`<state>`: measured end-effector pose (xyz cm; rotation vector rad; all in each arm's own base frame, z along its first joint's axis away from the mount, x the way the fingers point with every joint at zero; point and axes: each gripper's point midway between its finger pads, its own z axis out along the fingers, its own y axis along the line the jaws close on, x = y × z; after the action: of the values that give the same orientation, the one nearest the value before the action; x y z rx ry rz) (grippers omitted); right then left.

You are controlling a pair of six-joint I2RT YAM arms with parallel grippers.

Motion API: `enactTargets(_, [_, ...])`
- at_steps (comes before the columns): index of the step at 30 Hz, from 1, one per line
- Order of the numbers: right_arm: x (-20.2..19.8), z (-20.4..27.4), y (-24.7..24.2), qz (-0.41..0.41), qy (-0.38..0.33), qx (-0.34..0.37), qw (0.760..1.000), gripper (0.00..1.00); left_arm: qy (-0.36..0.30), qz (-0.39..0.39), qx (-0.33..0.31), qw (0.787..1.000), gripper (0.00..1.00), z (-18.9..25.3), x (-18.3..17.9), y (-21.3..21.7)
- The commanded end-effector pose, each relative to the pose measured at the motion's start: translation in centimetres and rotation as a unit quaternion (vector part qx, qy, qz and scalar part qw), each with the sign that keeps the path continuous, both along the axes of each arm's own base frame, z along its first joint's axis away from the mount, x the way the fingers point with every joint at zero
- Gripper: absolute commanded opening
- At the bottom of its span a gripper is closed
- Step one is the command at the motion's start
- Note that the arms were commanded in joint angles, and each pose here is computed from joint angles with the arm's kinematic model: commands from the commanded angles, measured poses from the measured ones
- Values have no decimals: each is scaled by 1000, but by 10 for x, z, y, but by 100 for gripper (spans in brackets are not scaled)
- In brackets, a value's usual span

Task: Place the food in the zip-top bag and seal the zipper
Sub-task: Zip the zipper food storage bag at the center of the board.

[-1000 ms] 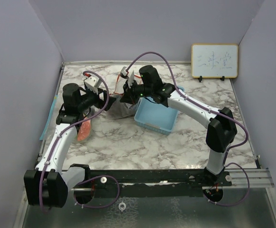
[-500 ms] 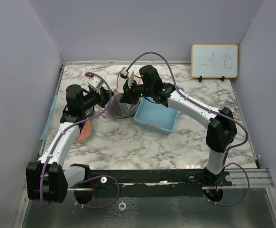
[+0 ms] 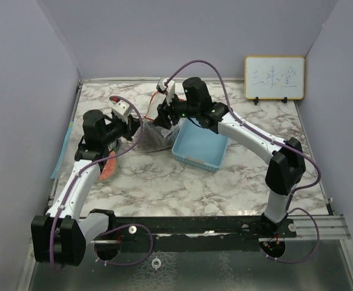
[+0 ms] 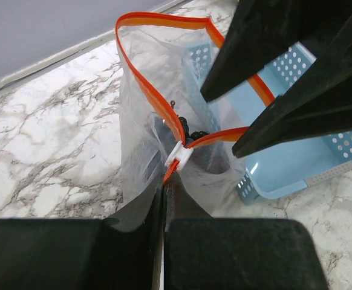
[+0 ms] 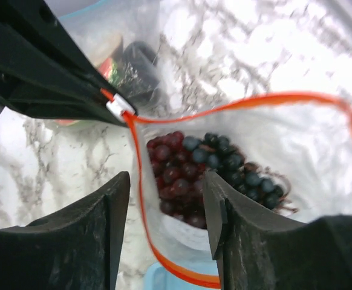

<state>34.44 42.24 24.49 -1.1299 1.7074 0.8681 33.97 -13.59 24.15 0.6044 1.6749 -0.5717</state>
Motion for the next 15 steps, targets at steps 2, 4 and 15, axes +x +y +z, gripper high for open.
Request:
enactTargets(2, [-3, 95, 6, 62, -150, 86, 983, 53, -12, 3, 39, 999, 0, -1, -12, 8])
enactTargets(4, [-12, 102, 13, 96, -165, 105, 976, 53, -11, -1, 43, 999, 0, -1, -15, 8])
enactTargets(15, [-43, 77, 37, 257, -181, 134, 940, 79, -19, -7, 50, 999, 0, 2, -21, 7])
